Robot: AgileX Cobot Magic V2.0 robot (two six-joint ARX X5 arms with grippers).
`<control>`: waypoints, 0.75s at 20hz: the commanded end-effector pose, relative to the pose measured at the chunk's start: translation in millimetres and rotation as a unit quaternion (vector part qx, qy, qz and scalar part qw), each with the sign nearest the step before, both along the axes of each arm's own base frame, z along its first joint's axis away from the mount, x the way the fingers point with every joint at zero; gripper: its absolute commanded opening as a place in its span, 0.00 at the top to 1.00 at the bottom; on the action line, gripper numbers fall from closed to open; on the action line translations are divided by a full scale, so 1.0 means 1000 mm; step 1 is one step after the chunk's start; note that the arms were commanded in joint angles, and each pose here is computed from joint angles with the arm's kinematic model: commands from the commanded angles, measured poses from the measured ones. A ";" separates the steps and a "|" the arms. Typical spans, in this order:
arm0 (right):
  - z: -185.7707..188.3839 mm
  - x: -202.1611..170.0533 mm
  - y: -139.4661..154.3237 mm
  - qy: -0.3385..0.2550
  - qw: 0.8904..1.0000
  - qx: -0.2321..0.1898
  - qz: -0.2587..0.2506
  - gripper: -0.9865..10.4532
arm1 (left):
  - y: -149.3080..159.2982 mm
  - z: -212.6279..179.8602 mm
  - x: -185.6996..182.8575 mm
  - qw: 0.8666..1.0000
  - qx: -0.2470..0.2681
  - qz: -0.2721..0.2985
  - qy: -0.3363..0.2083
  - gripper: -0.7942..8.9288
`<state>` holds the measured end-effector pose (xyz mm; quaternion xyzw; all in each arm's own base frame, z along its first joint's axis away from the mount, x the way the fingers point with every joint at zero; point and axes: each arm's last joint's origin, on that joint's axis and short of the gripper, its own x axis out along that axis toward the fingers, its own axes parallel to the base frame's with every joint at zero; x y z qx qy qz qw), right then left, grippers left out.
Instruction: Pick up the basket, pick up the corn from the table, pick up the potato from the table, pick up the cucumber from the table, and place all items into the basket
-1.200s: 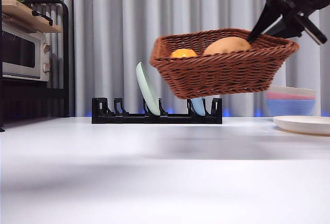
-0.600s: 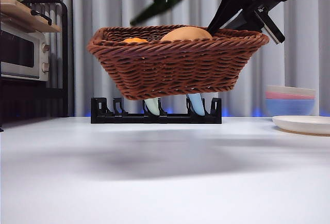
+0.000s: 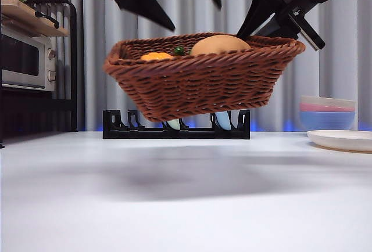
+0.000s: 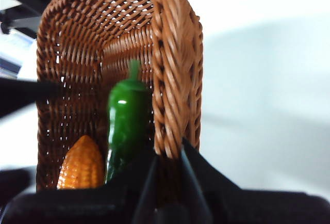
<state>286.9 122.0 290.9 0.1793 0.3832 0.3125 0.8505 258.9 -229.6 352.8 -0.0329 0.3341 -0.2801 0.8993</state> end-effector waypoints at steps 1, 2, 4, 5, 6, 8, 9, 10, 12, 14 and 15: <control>0.000 0.004 0.002 0.000 1.000 0.003 -0.015 0.93 | 0.004 0.035 -0.012 0.999 -0.017 -0.013 -0.032 0.33; -0.005 0.007 0.003 0.010 1.000 0.000 -0.018 0.93 | 0.009 0.051 -0.017 0.998 -0.021 -0.018 -0.048 0.33; -0.019 0.015 0.006 0.037 0.999 -0.005 -0.023 0.93 | 0.019 0.079 -0.027 0.996 -0.030 -0.025 -0.082 0.33; -0.028 0.019 0.007 0.053 0.998 -0.008 -0.027 0.93 | 0.022 0.090 -0.031 0.995 -0.034 -0.027 -0.095 0.33; -0.037 0.023 0.009 0.067 0.997 -0.014 -0.036 0.93 | 0.027 0.099 -0.035 0.993 -0.041 -0.026 -0.104 0.33; -0.053 0.030 0.011 0.093 0.994 -0.028 -0.057 0.93 | 0.034 0.113 -0.041 0.991 -0.053 -0.022 -0.122 0.33; -0.060 0.033 0.011 0.106 0.992 -0.031 -0.060 0.93 | 0.039 0.118 -0.044 0.990 -0.060 -0.019 -0.130 0.33; -0.065 0.035 0.012 0.116 0.991 -0.032 -0.063 0.93 | 0.042 0.121 -0.047 0.989 -0.064 -0.018 -0.135 0.33; -0.077 0.039 0.014 0.135 0.988 -0.036 -0.067 0.93 | 0.045 0.123 -0.050 0.988 -0.067 -0.017 -0.138 0.33; -0.088 0.042 0.015 0.150 0.985 -0.043 -0.067 0.93 | 0.045 0.123 -0.050 0.989 -0.064 -0.018 -0.135 0.33; -0.093 0.042 0.017 0.159 0.984 -0.047 -0.065 0.93 | 0.045 0.122 -0.050 0.989 -0.059 -0.019 -0.132 0.33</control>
